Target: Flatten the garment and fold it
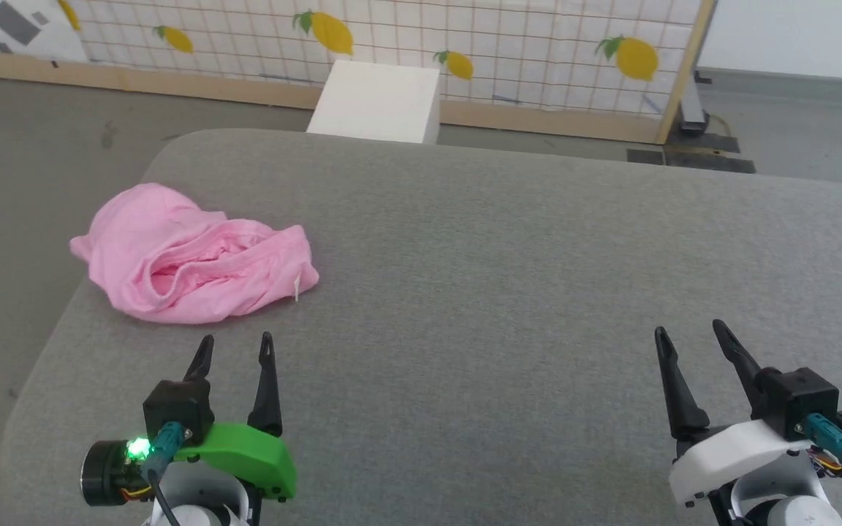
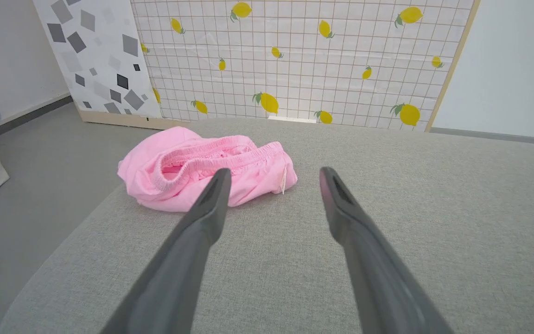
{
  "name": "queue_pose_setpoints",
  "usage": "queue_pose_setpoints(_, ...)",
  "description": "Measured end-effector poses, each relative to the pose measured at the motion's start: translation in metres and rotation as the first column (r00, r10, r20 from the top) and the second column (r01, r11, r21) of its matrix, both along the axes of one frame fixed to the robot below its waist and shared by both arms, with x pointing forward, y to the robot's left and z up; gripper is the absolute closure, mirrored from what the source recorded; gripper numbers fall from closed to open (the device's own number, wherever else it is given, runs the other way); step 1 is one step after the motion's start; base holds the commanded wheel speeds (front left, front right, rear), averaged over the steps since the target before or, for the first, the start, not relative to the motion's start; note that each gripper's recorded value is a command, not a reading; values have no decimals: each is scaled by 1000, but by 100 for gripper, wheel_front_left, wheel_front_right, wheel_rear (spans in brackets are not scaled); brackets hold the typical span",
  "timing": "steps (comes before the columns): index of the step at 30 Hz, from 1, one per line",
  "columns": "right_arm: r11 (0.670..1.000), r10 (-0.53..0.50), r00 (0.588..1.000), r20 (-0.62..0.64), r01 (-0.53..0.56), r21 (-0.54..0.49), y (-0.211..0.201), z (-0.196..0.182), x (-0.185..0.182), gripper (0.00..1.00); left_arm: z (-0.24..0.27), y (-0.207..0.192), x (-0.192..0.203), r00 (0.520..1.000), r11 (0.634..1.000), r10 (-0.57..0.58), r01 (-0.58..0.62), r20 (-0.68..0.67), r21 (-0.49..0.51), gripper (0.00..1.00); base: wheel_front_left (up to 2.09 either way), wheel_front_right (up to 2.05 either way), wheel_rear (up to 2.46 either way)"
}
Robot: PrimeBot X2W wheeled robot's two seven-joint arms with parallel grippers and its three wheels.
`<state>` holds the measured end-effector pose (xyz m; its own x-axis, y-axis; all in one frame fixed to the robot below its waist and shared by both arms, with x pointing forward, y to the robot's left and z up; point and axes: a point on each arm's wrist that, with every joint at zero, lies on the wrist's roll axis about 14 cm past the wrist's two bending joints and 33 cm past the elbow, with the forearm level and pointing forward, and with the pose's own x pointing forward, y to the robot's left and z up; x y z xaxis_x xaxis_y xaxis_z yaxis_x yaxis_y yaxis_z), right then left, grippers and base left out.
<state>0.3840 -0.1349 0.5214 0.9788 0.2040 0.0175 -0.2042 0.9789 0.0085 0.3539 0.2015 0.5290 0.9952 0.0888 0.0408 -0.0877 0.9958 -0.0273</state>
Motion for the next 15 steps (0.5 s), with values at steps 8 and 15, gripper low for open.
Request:
queue_pose_setpoints(8,999,43,999,0,-43,11,15,-3,4,0,0,15,-11,999,999,50,-50,11,-8,0,0,0,0)
queue_pose_setpoints(15,997,80,997,0,-80,21,28,-5,8,0,-3,26,-22,996,996,93,-93,10,-18,0,0,0,0)
